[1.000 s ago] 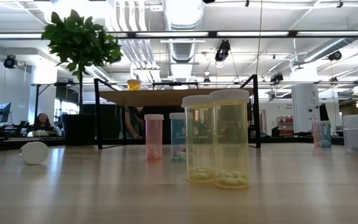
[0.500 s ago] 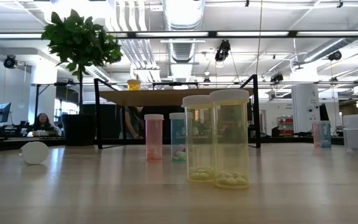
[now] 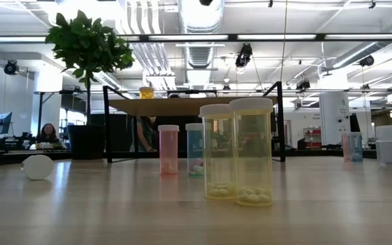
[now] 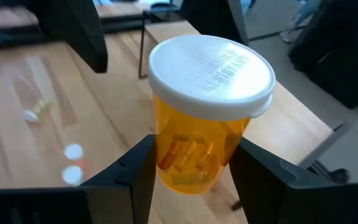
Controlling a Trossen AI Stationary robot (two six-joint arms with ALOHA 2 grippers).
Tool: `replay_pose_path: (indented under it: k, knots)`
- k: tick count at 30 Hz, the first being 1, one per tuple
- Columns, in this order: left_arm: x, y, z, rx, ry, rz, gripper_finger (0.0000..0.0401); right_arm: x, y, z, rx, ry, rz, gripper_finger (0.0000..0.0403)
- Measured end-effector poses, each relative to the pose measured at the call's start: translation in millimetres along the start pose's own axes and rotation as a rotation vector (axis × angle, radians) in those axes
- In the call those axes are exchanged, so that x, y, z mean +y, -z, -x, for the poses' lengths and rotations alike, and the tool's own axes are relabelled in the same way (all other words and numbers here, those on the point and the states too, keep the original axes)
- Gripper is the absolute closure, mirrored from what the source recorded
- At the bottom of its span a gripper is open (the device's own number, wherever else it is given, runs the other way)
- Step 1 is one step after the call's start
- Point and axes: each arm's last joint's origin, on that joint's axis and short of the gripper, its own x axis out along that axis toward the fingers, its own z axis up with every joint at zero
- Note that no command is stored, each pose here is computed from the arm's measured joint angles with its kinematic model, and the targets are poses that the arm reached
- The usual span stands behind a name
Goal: Pick and place medicine bottles onto shelf by color
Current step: Put the orange pill bottle on the shelf
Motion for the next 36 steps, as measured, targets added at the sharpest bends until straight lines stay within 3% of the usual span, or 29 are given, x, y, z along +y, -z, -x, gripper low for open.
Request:
replay_pose_path:
  k: [8, 14, 24, 28, 36]
  knots:
    - [15, -1, 2, -0.005, -0.056, 0.020, 0.0104, -13, 1, -16, 0.100, 0.042, 0.043, 0.0232]
    - [30, -11, 7, -0.034, -0.079, 0.028, 0.0104, -22, 0, -28, 0.137, 0.108, -0.012, 0.0232]
    - [35, -3, 4, 0.011, -0.084, 0.045, 0.0104, -32, -5, -41, 0.170, 0.133, 0.006, 0.0232]
    - [36, -5, 4, -0.012, -0.102, 0.109, 0.0104, -37, -13, -49, 0.160, 0.132, 0.043, 0.0232]
    - [36, -6, 4, -0.014, -0.086, 0.060, 0.0104, -44, -19, -58, 0.212, 0.066, 0.086, 0.0232]
